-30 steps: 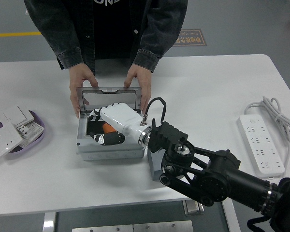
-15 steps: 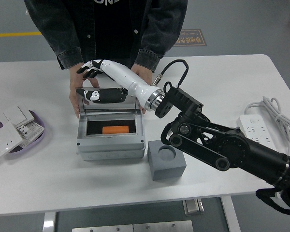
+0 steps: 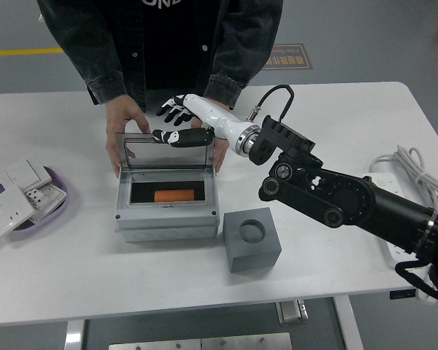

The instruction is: Pick up the cylinder from the cube,place it in the box,flap close box

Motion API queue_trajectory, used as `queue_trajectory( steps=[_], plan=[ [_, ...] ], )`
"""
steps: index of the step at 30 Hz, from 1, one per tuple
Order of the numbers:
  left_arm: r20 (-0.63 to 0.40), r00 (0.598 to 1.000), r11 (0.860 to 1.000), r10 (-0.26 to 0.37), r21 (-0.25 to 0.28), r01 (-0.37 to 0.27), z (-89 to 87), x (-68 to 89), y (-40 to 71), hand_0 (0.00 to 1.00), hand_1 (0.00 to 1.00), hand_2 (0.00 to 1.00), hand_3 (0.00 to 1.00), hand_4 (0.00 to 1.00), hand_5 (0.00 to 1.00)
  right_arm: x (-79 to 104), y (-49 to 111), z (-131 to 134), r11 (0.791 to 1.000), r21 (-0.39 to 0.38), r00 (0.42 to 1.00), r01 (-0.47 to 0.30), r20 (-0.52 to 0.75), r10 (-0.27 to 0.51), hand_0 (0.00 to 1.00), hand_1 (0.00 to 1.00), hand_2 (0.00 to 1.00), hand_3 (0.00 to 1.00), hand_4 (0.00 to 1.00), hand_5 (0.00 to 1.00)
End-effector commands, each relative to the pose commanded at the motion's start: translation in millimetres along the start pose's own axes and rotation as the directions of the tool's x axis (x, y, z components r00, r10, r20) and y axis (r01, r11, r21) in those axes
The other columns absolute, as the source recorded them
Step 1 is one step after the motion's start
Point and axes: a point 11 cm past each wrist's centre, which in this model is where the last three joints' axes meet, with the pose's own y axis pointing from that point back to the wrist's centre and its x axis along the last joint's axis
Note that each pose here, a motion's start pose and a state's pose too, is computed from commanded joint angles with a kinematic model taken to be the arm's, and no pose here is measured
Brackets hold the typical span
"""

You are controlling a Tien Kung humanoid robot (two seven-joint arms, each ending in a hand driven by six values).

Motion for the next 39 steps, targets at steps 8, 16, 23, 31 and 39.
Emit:
queue_trajectory(
  steps=[8,16,23,31,39],
  plan=[
    [-0.002,1.000,1.000,-0.004,-0.004,0.004,0.7,-2.1,-0.2,0.636,0.662,0.577,0.637,0.723,0.306,-10.4,17.8,-6.9,0.999,0.037,0.998,0.033,-0.055,-0.031,0.682,0.621,0.660,0.706,0.702,0.422],
    [-0.003,1.000,1.000,-0.010,-0.006,0.010,-0.2,-5.4,-0.6,0.636,0.663,0.579,0.637,0.721,0.302,-23.9,41.1,-10.4,0.996,0.062,0.995,0.060,-0.082,-0.055,0.672,0.618,0.656,0.707,0.700,0.429],
    [-0.004,1.000,1.000,-0.015,-0.009,0.015,-0.5,-7.5,-0.9,0.636,0.663,0.580,0.637,0.720,0.301,-50.5,61.0,-1.7,0.993,0.069,0.995,0.098,0.018,-0.099,0.658,0.614,0.654,0.705,0.699,0.429],
    [-0.003,1.000,1.000,-0.017,-0.010,0.017,-0.1,-9.3,-1.0,0.636,0.663,0.580,0.637,0.720,0.301,-51.3,69.5,11.8,0.997,0.056,0.991,0.061,0.119,-0.067,0.645,0.612,0.654,0.703,0.697,0.427],
    [-0.010,1.000,1.000,-0.015,-0.004,0.015,-3.0,-8.2,-1.2,0.636,0.663,0.580,0.638,0.720,0.299,-7.2,93.1,33.2,0.995,0.025,0.988,-0.099,0.119,0.095,0.640,0.608,0.656,0.701,0.682,0.427]
  ],
)
